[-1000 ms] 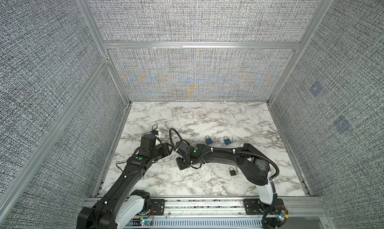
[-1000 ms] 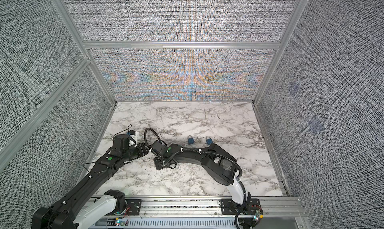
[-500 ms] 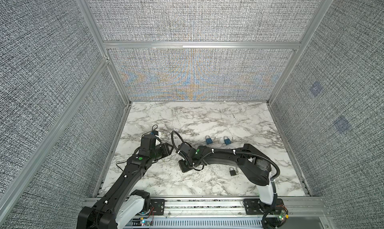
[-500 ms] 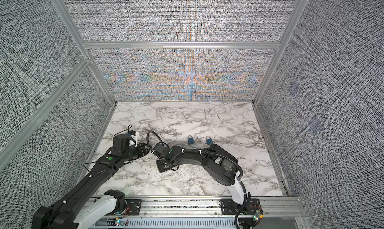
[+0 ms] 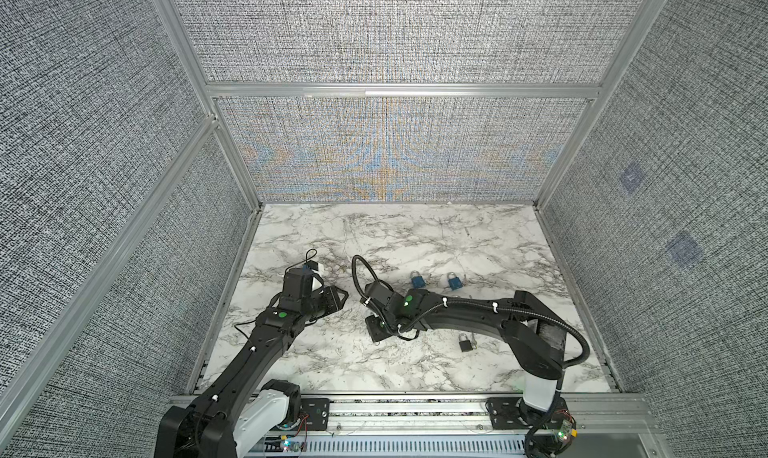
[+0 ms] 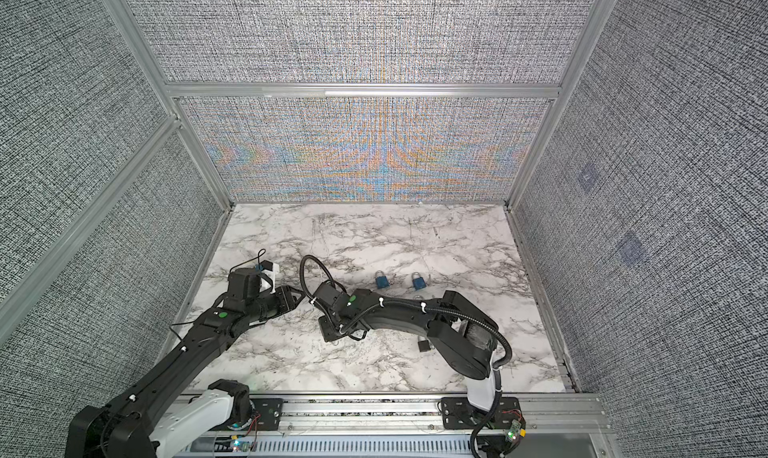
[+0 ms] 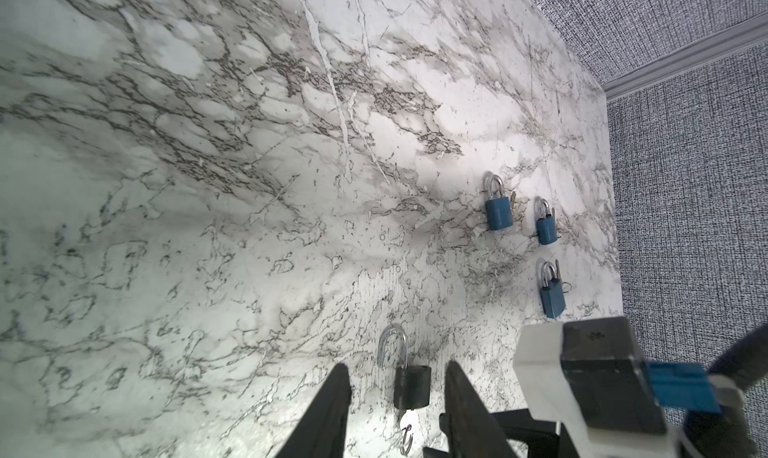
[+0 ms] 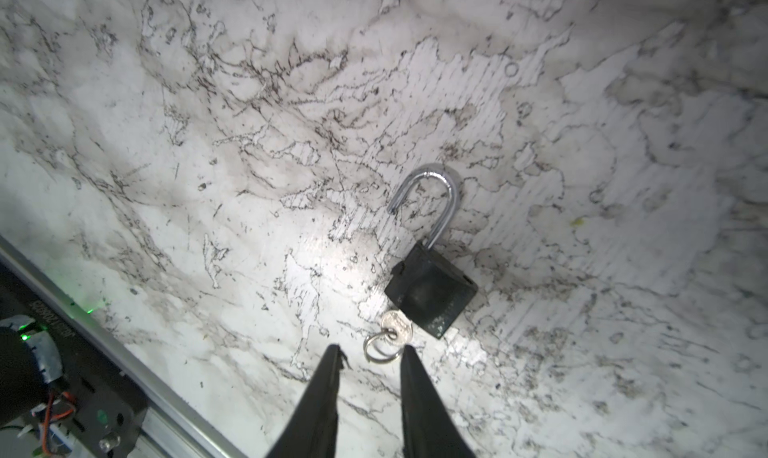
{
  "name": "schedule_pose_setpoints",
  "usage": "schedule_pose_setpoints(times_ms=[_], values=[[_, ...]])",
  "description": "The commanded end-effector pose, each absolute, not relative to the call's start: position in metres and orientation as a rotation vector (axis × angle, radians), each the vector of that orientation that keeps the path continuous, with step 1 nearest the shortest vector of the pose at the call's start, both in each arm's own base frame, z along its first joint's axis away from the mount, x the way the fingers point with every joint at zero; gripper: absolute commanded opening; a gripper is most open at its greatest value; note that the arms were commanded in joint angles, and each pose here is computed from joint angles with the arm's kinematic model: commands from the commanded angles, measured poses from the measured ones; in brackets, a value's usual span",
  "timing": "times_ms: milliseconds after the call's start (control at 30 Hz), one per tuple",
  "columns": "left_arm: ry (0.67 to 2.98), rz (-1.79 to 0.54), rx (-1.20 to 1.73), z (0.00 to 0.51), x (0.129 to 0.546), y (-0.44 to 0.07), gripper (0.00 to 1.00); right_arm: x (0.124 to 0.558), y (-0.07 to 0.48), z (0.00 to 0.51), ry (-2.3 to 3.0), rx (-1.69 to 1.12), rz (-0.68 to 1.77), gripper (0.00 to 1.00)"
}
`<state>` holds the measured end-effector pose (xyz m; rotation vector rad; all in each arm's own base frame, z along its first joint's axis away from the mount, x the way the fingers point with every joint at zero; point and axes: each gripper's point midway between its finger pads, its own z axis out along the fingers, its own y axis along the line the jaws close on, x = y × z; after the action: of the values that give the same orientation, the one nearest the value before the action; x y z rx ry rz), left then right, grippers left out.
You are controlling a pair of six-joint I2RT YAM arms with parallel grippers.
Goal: Lock with the key
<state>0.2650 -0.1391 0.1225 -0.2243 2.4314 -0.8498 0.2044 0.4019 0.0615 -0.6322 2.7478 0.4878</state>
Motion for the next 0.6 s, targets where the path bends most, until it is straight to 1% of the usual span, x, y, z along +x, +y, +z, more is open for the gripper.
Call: schedule_pose_setpoints(times_ms=[0,67,133,333,567], values=[[2.409,-0.870,-0.208,0.127,0.268,-0.142,0.41,0.210,0.393,0.052,2.772,-0.601,0.390,0.46],[2.411,-0.866,-0.205,0.126,0.267,-0.141,0.40,0.214,0.392,0.048,2.778,-0.571,0.365,0.51],[2.406,-0.864,-0.201,0.126,0.267,-0.141,0.40,0.217,0.389,0.042,2.788,-0.544,0.332,0.52],[2.397,-0.885,-0.183,0.128,0.269,-0.144,0.41,0.223,0.382,0.029,2.803,-0.488,0.237,0.53],[2.391,-0.892,-0.178,0.128,0.268,-0.145,0.41,0.223,0.378,0.016,2.831,-0.514,0.151,0.53]])
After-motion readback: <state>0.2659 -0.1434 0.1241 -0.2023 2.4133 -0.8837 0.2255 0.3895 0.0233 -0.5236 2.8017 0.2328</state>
